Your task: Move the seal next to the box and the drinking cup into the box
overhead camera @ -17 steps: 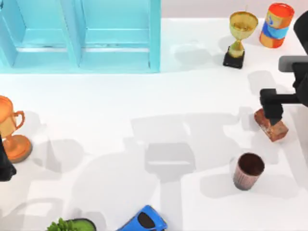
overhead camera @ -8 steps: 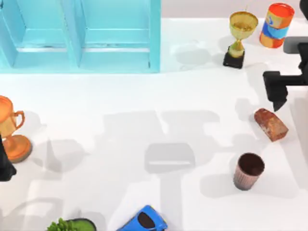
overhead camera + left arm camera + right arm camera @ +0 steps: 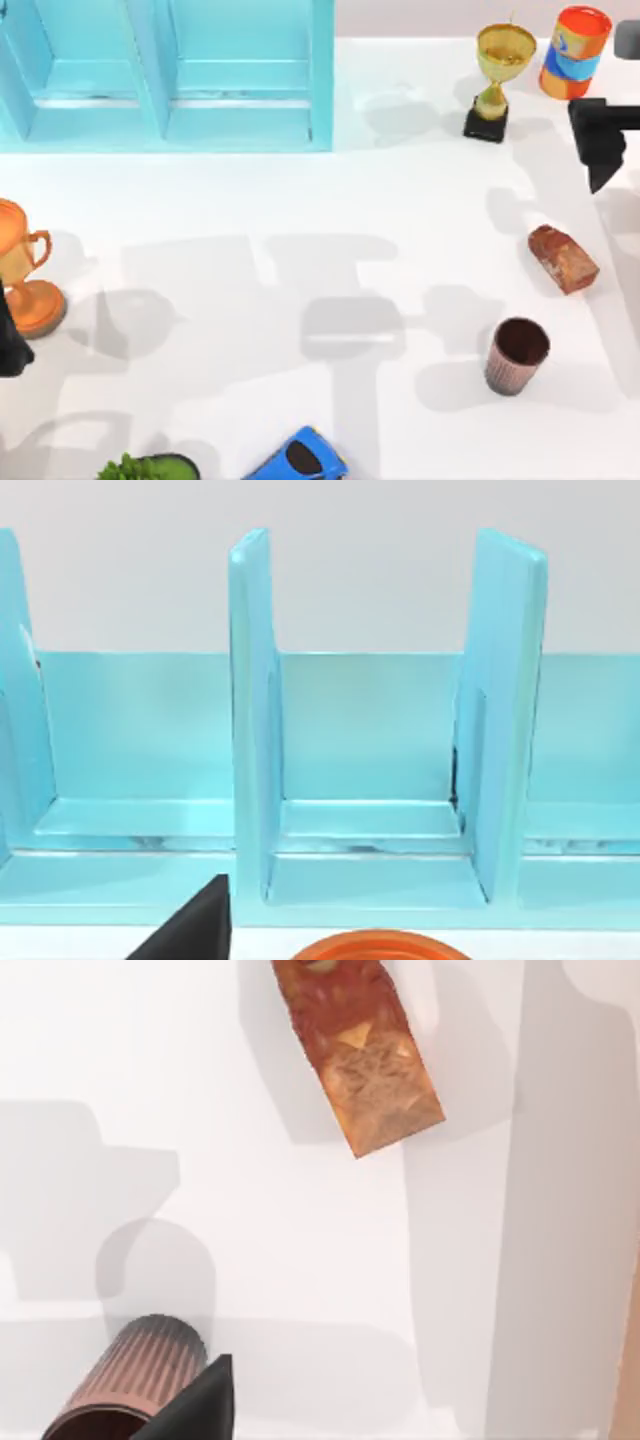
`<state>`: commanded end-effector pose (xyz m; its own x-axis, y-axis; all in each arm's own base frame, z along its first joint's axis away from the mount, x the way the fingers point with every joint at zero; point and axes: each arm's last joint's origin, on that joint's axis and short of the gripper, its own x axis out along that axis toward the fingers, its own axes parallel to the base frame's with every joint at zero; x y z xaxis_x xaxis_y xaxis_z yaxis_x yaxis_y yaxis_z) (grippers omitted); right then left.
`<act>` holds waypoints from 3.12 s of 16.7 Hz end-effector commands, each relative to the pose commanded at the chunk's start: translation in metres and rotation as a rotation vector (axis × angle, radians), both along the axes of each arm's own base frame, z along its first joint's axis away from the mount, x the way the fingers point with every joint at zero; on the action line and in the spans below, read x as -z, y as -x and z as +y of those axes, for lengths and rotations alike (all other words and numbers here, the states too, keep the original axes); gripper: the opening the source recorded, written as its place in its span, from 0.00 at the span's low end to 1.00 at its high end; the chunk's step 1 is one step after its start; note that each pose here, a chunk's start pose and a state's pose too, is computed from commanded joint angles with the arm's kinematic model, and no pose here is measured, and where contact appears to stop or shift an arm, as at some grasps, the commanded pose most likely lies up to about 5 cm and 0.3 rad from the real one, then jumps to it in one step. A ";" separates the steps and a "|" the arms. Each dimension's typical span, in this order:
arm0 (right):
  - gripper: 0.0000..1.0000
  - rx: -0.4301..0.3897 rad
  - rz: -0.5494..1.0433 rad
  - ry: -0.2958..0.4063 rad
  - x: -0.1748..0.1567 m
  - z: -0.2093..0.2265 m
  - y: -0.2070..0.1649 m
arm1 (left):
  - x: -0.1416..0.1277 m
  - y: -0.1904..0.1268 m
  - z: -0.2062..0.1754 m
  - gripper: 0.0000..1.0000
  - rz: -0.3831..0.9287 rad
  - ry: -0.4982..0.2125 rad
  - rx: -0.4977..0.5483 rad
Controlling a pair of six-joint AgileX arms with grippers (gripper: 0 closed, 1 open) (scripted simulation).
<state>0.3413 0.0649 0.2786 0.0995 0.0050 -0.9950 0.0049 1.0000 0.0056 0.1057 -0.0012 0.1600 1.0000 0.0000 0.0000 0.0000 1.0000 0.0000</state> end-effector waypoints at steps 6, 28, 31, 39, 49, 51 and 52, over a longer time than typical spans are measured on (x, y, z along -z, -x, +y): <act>1.00 -0.002 0.005 -0.010 0.008 0.022 0.014 | 0.000 0.000 0.000 1.00 0.000 0.000 0.000; 1.00 0.005 0.101 0.005 0.126 0.075 0.073 | 0.000 0.000 0.000 1.00 0.000 0.000 0.000; 1.00 0.005 0.102 0.005 0.130 0.075 0.073 | 0.000 0.000 0.000 1.00 0.000 0.000 0.000; 0.55 0.005 0.102 0.005 0.130 0.075 0.073 | 0.000 0.000 0.000 1.00 0.000 0.000 0.000; 0.00 0.005 0.102 0.005 0.130 0.075 0.073 | 0.000 0.000 0.000 1.00 0.000 0.000 0.000; 0.00 0.005 0.102 0.005 0.130 0.075 0.073 | 0.000 0.000 0.000 1.00 0.000 0.000 0.000; 0.00 0.005 0.102 0.005 0.130 0.075 0.073 | 0.000 0.000 0.000 1.00 0.000 0.000 0.000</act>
<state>0.2680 0.1399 0.1490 -0.0018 -0.0003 -1.0000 0.0100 1.0000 -0.0003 0.1057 -0.0012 0.1600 1.0000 0.0000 0.0000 0.0000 1.0000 0.0000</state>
